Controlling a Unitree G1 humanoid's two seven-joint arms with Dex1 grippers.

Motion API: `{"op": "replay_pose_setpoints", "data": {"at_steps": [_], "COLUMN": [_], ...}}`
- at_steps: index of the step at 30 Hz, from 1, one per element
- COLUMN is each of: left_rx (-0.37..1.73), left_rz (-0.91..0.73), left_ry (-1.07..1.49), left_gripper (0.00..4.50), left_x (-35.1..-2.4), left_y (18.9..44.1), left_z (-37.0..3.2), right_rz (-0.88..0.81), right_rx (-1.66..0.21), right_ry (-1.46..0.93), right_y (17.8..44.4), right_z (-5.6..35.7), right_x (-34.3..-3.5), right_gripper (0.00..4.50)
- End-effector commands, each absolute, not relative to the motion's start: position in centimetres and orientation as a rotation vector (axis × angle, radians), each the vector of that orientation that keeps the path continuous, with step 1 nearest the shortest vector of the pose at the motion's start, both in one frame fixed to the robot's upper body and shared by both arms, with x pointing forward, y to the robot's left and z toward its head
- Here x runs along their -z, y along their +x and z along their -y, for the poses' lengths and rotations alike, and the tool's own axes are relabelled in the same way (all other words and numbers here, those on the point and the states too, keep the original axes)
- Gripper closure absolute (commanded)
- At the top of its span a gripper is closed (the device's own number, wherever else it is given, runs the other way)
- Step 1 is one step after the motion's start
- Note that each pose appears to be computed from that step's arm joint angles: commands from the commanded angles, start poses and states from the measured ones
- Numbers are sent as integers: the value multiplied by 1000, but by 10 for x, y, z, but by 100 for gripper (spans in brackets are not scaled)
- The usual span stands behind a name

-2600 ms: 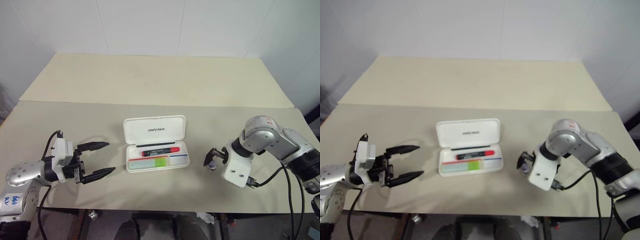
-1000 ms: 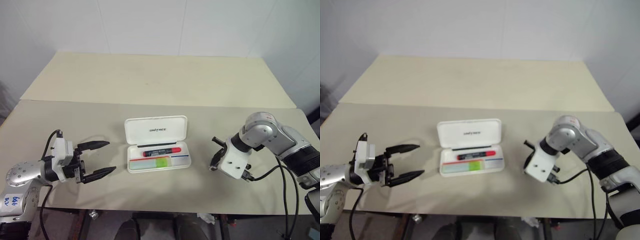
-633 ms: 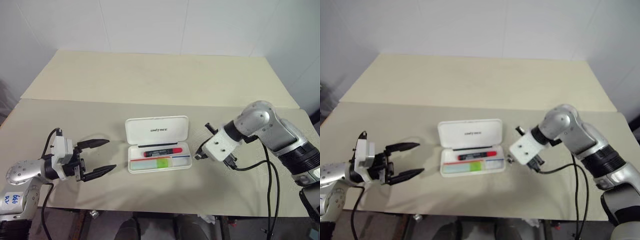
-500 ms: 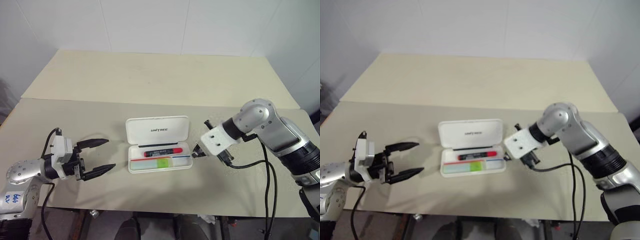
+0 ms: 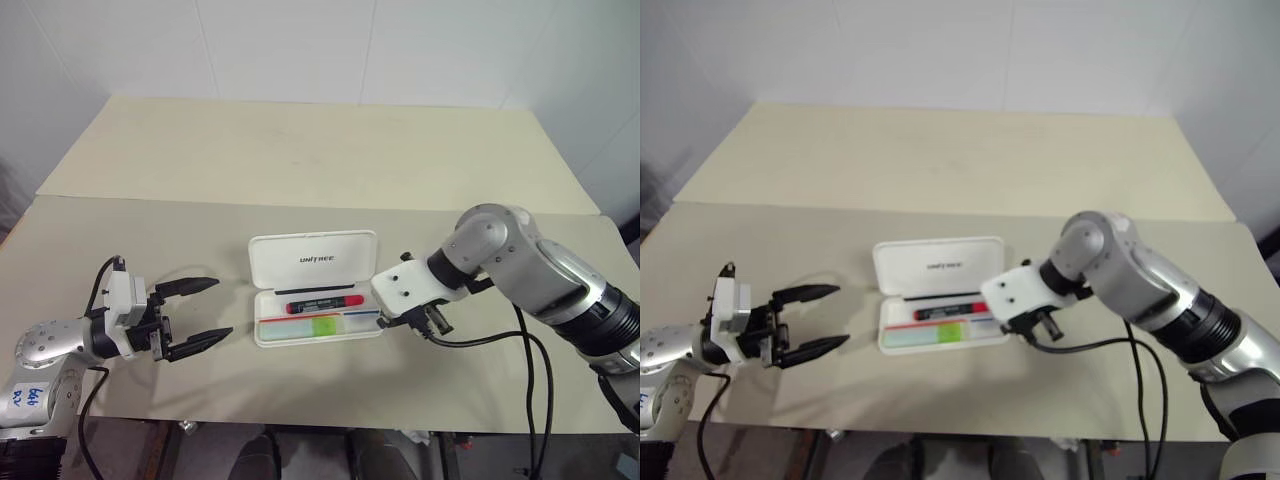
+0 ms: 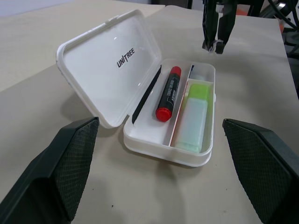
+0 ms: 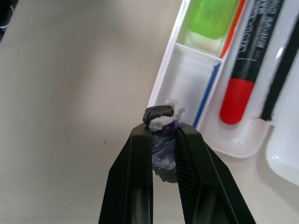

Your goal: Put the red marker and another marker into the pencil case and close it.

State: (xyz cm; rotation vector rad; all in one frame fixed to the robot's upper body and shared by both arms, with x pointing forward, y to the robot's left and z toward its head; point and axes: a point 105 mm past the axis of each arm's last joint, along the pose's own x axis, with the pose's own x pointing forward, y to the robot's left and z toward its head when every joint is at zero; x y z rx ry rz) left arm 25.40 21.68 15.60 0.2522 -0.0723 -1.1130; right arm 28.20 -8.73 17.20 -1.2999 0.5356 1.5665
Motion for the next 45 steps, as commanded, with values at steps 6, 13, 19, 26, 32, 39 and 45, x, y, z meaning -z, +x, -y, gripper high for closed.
{"op": "replay_pose_setpoints", "data": {"at_steps": [6, 13, 19, 26, 32, 39, 45], "left_rx": [1107, 1101, 1098, 1100, 1100, 1097, 1098], "left_rz": [103, 107, 109, 112, 115, 115, 116], "left_ry": [271, 269, 270, 272, 271, 272, 272], "left_gripper": [0, 0, 0, 0, 0, 0, 0], "left_x": [-161, -161, -161, -163, -163, -163, -163], "left_y": [251, 251, 252, 251, 251, 250, 251], "left_z": [-214, -214, -214, -215, -216, -217, -216], "right_rz": [-628, -653, -629, -601, -596, -607, -597], "right_rx": [-1593, -1553, -1515, -1488, -1477, -1465, -1453], "right_ry": [-1119, -1092, -1099, -1147, -1199, -1236, -1256], "right_y": [267, 271, 279, 286, 288, 290, 293], "right_z": [55, 49, 43, 43, 47, 55, 61], "right_x": [-191, -188, -183, -181, -176, -174, -177], "right_gripper": [415, 415, 415, 415, 415, 261, 54]}}
